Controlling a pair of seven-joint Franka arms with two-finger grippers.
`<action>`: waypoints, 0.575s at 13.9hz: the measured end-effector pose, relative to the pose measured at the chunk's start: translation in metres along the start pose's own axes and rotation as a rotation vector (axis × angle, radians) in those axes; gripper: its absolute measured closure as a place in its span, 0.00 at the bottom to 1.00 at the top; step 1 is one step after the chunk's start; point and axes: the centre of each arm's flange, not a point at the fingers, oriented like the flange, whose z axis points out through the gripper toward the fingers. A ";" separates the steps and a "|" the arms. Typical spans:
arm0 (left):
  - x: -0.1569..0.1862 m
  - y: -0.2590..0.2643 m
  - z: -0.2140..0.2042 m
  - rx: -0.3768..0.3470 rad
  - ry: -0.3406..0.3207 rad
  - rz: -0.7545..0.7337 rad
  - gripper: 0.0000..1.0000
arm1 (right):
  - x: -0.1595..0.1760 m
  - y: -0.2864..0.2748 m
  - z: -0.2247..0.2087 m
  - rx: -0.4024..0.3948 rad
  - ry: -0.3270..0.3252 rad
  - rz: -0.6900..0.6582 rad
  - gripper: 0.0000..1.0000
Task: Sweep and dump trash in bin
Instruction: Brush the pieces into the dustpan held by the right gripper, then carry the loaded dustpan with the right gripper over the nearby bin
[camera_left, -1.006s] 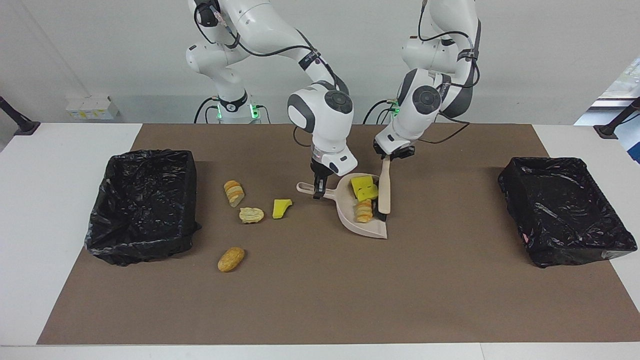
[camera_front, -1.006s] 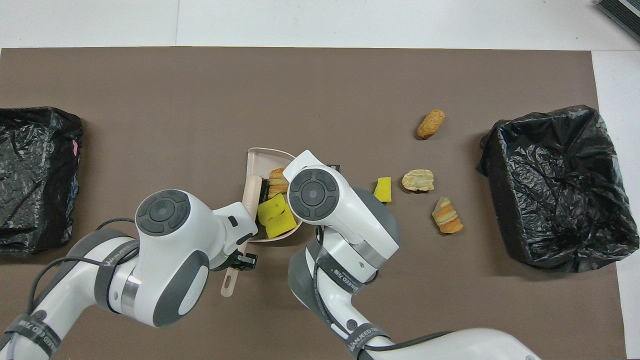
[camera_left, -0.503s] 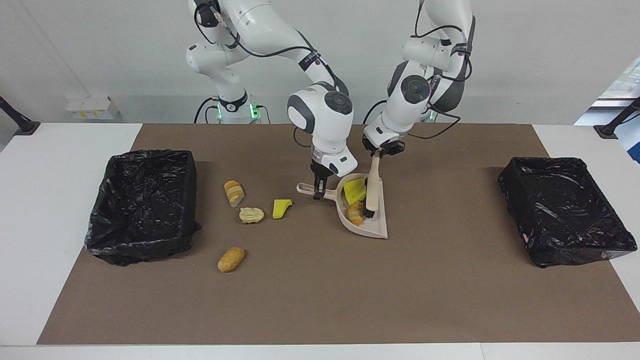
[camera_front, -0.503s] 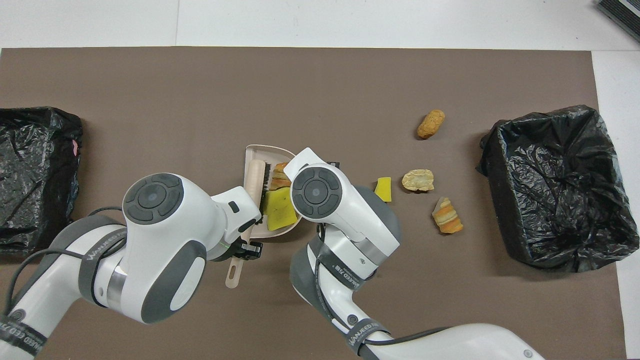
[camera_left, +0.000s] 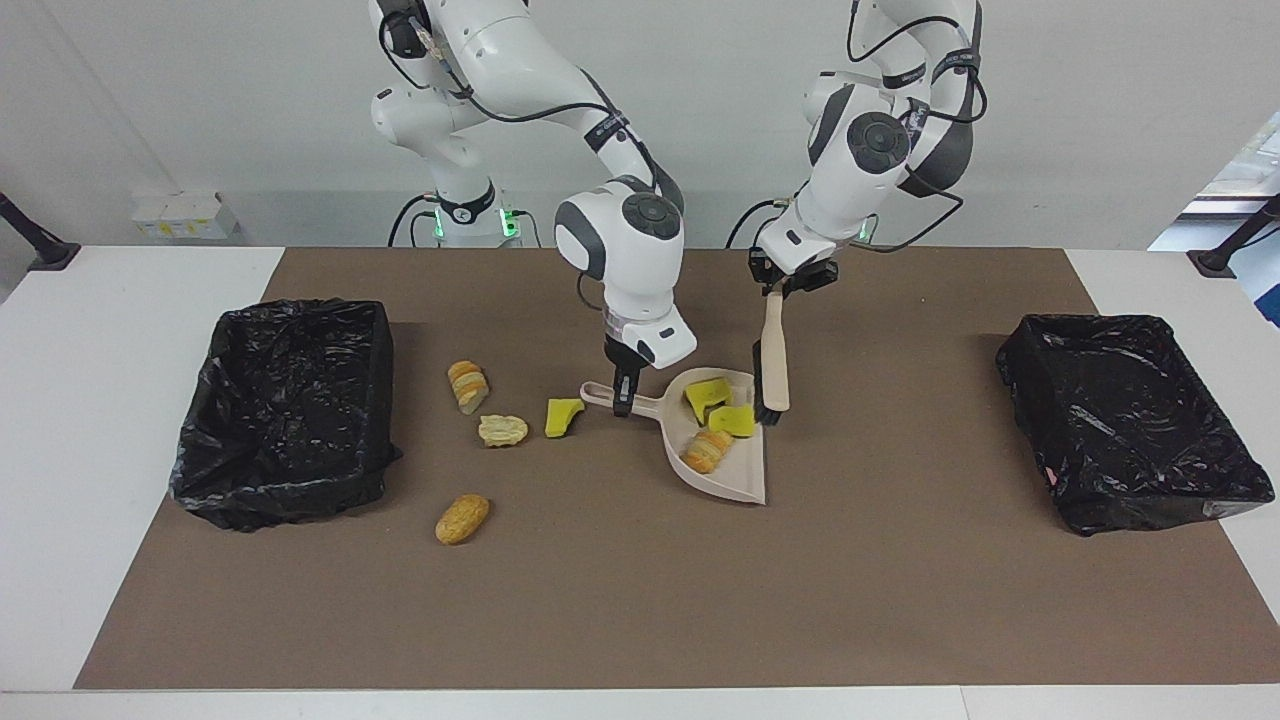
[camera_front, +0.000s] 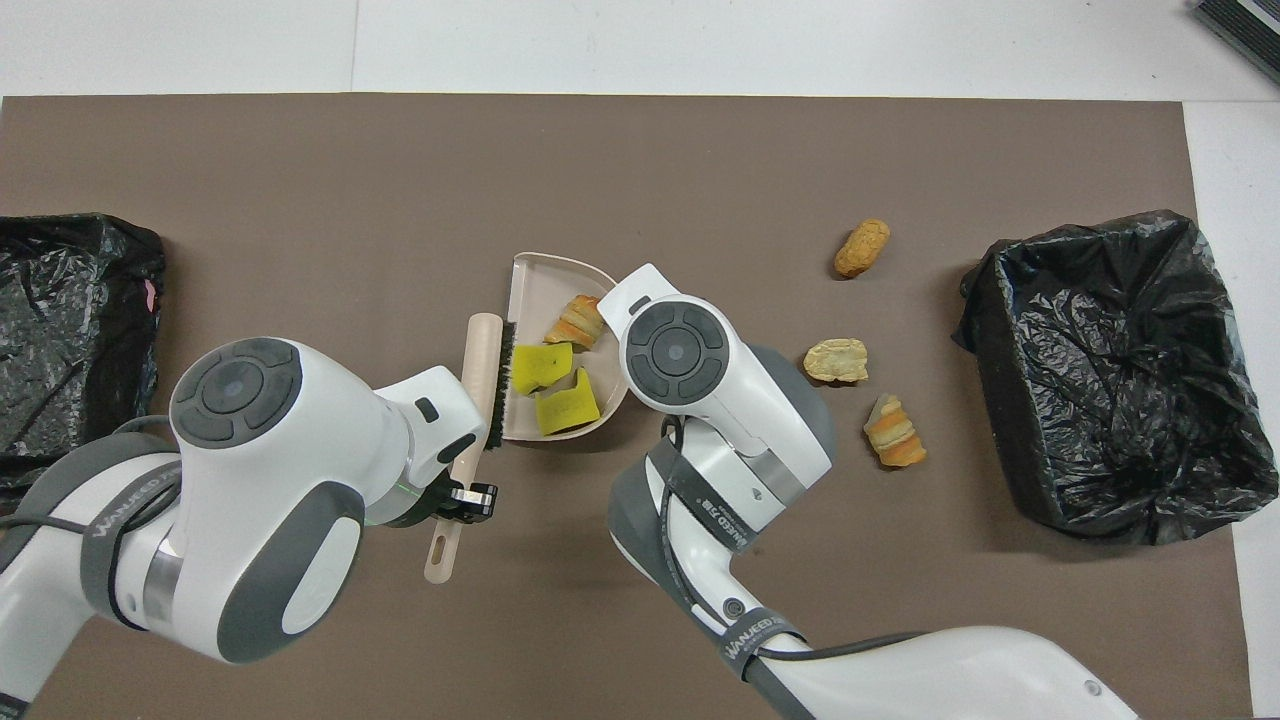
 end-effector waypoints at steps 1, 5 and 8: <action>-0.001 0.001 0.001 0.005 -0.003 -0.003 0.73 | -0.003 0.002 -0.004 -0.004 0.003 0.005 0.68; -0.015 0.026 0.008 0.049 -0.009 -0.096 0.73 | -0.038 0.022 -0.027 0.020 -0.001 -0.009 0.68; -0.039 0.050 0.019 0.072 -0.016 -0.136 0.73 | -0.095 0.050 -0.044 0.065 0.011 -0.082 0.68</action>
